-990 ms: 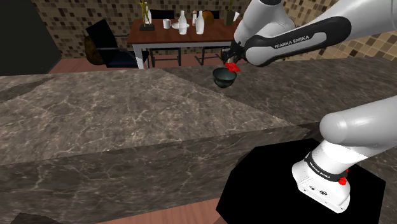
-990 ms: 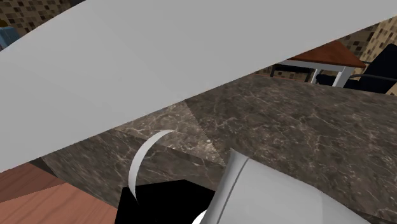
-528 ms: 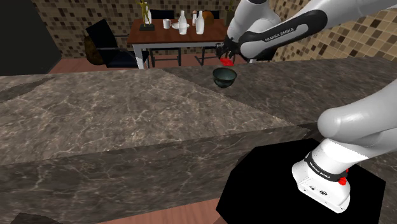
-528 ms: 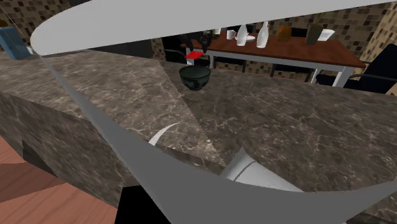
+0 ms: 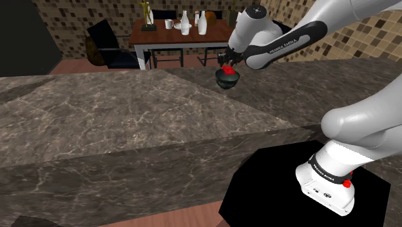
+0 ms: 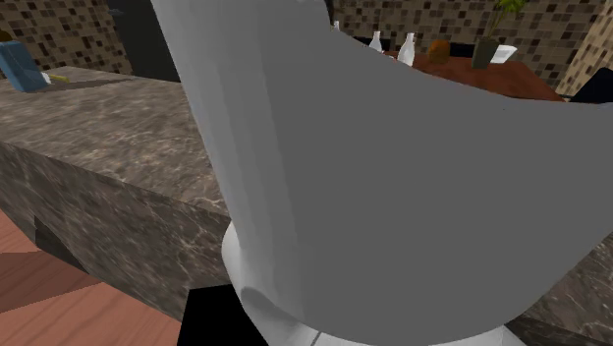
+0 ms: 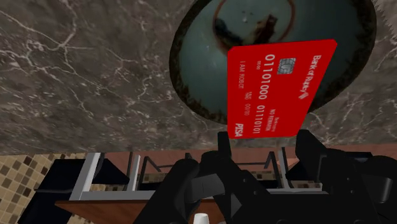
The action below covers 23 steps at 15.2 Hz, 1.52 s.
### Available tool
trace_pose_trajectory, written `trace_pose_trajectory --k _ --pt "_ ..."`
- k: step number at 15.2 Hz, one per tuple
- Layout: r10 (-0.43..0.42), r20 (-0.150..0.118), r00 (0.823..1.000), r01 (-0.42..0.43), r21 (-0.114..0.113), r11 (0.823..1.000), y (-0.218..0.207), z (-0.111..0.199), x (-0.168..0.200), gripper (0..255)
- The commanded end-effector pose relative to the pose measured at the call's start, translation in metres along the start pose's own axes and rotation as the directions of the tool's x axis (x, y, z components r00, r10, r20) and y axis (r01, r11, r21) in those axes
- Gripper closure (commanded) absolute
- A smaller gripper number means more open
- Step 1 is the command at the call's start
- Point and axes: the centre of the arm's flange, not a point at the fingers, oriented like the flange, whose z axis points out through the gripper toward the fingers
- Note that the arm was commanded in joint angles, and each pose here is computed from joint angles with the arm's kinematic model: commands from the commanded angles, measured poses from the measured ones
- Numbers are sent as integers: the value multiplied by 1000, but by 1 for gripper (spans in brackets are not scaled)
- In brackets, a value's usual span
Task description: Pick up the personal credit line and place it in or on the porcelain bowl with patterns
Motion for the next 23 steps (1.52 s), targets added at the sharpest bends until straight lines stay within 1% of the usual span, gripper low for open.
trace_pose_trajectory --k 1,5,12,13,18,22,23 --pt "-1 -1 1000 1 0 1000 0 9 -7 255" --pt "-1 -1 1000 1 0 1000 0 24 -16 255" --pt "-1 -1 1000 1 0 1000 0 24 -16 255" --pt "-1 -1 1000 1 0 1000 0 24 -16 0" --pt "-1 -1 1000 1 0 1000 0 24 -16 0" --pt "-1 -1 1000 1 0 1000 0 -26 -16 0" --pt "-1 -1 1000 1 0 1000 0 -26 -16 0"
